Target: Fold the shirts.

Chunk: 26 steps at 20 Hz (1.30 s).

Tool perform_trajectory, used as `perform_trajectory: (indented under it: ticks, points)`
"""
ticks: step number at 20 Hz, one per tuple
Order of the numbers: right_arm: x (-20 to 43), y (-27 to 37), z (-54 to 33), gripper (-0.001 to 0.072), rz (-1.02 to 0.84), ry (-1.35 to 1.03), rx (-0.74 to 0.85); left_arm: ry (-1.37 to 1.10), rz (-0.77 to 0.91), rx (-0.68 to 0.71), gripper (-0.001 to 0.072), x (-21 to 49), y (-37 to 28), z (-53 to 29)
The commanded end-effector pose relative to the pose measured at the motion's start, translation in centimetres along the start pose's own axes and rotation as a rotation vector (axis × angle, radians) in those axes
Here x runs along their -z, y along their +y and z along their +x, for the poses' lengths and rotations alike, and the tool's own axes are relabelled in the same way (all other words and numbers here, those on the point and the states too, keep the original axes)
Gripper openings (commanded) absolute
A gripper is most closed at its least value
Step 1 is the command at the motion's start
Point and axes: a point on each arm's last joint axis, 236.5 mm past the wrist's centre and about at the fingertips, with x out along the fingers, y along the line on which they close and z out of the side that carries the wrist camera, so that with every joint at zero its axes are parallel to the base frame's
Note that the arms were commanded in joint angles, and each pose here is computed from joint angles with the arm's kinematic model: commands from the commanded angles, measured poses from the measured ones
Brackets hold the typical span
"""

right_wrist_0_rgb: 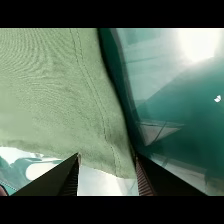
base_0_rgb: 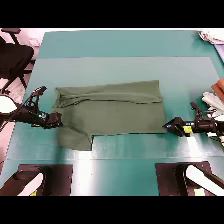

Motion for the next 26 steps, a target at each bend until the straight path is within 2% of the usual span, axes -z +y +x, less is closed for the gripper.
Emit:
perform_trajectory:
  ticks: [1,9,15,16,19,20,22,26]
  points:
    - [0.2,0.1,0.0,0.0426,0.000,0.011,-0.003,-0.007,-0.001,0.000,0.0031,-0.1,0.0,0.0]
    - [0.3,0.0,0.1,0.0424,0.001,0.014,-0.002,-0.011,-0.004,0.016,0.0032,-0.3,-0.4,0.0]
    - [1.3,-0.8,1.5,0.0423,0.065,0.104,-0.019,-0.010,-0.006,0.021,0.0032,-0.2,-0.5,0.0]
    - [1.2,-0.9,1.5,0.0350,0.066,0.101,-0.018,-0.010,-0.006,0.021,0.0032,-0.2,-0.5,0.0]
    - [0.4,-0.4,0.6,0.0049,0.024,0.037,-0.006,-0.009,-0.006,0.021,0.0032,-0.2,-0.5,0.0]
    - [0.1,0.0,0.1,0.0025,0.003,0.005,-0.002,-0.009,-0.006,0.021,0.0032,-0.2,-0.5,0.0]
    - [-0.4,1.0,-1.1,0.0024,-0.042,-0.054,-0.001,-0.009,-0.005,0.021,0.0031,-0.2,-0.5,0.0]
    - [-1.0,4.6,-2.9,0.0024,-0.076,-0.151,-0.098,-0.009,0.015,0.027,0.0031,-0.3,-0.9,-0.7]
